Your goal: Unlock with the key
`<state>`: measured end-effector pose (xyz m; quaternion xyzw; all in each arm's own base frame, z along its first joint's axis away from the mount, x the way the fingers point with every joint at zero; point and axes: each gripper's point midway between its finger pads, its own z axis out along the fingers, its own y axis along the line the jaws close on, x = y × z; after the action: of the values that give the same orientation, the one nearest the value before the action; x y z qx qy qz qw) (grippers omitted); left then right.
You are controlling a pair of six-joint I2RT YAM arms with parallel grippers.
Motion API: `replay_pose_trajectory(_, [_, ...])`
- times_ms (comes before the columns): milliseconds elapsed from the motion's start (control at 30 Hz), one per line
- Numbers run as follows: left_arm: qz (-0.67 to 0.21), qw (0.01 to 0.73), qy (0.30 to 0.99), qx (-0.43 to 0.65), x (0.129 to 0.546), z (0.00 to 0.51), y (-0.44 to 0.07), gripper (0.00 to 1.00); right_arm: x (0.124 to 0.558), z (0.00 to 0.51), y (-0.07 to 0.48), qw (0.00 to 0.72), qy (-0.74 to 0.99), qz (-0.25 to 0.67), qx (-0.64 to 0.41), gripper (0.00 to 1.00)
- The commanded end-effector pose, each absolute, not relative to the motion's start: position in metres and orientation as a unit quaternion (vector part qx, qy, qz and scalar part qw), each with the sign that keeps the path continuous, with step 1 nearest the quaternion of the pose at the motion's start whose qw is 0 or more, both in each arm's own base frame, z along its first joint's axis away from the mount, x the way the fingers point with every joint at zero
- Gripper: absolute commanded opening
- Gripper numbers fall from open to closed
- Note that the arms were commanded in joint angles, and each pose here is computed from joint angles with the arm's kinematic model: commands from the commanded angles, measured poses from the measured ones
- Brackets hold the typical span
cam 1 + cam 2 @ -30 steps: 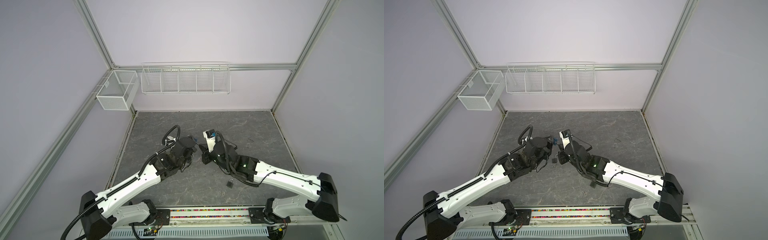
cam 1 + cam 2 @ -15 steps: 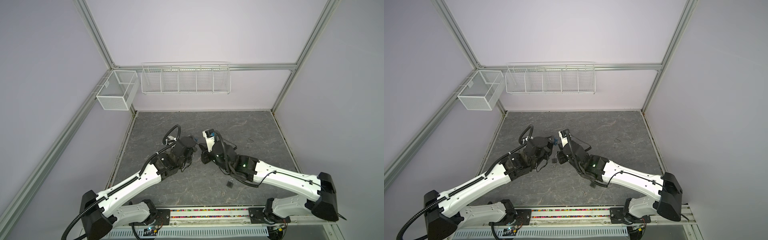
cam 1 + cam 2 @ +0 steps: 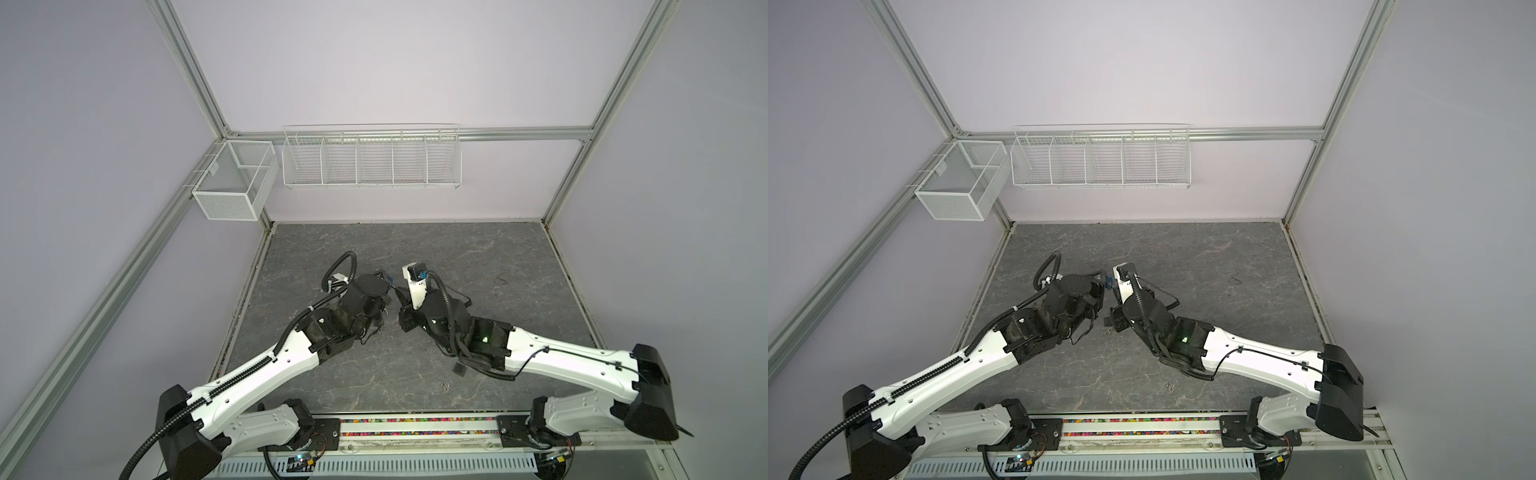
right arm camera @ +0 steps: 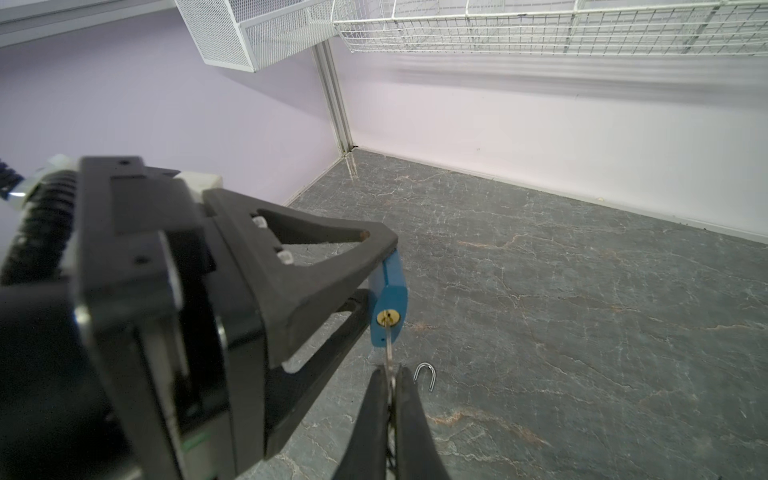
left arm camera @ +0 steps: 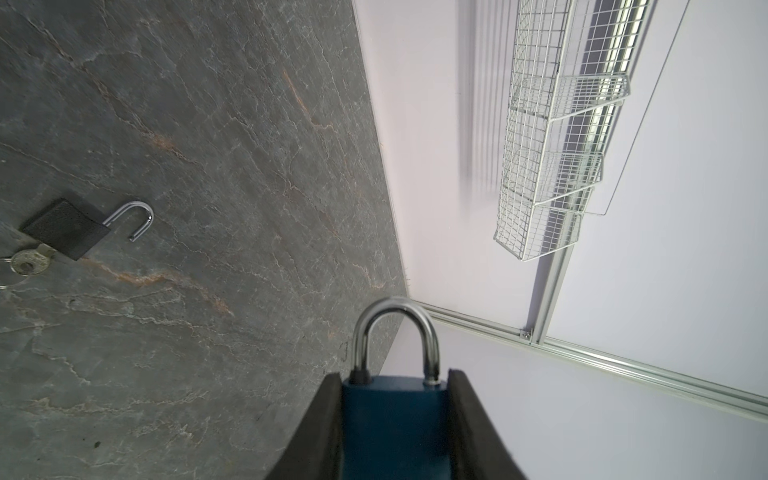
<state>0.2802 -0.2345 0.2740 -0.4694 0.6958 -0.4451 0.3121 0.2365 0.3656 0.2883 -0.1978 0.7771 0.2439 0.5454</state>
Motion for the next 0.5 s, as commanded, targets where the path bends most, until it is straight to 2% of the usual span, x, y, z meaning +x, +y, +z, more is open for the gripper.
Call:
replay_pose_trajectory(0, [-0.496,0.275,0.684,-0.458,0.273,0.291,-0.255,0.0,0.218,0.302,0.392,0.555,0.745,0.293,-0.229,0.07])
replay_pose_trajectory(267, [-0.5,0.271,0.683,-0.458,0.273,0.291,-0.258,0.0,0.228,0.289,0.392,0.571,0.752,0.234,-0.231,0.07])
replay_pose_trajectory(467, [-0.485,0.275,0.69,-0.462,0.271,0.281,-0.251,0.0,0.247,0.291,0.36,0.581,0.768,0.185,-0.193,0.06])
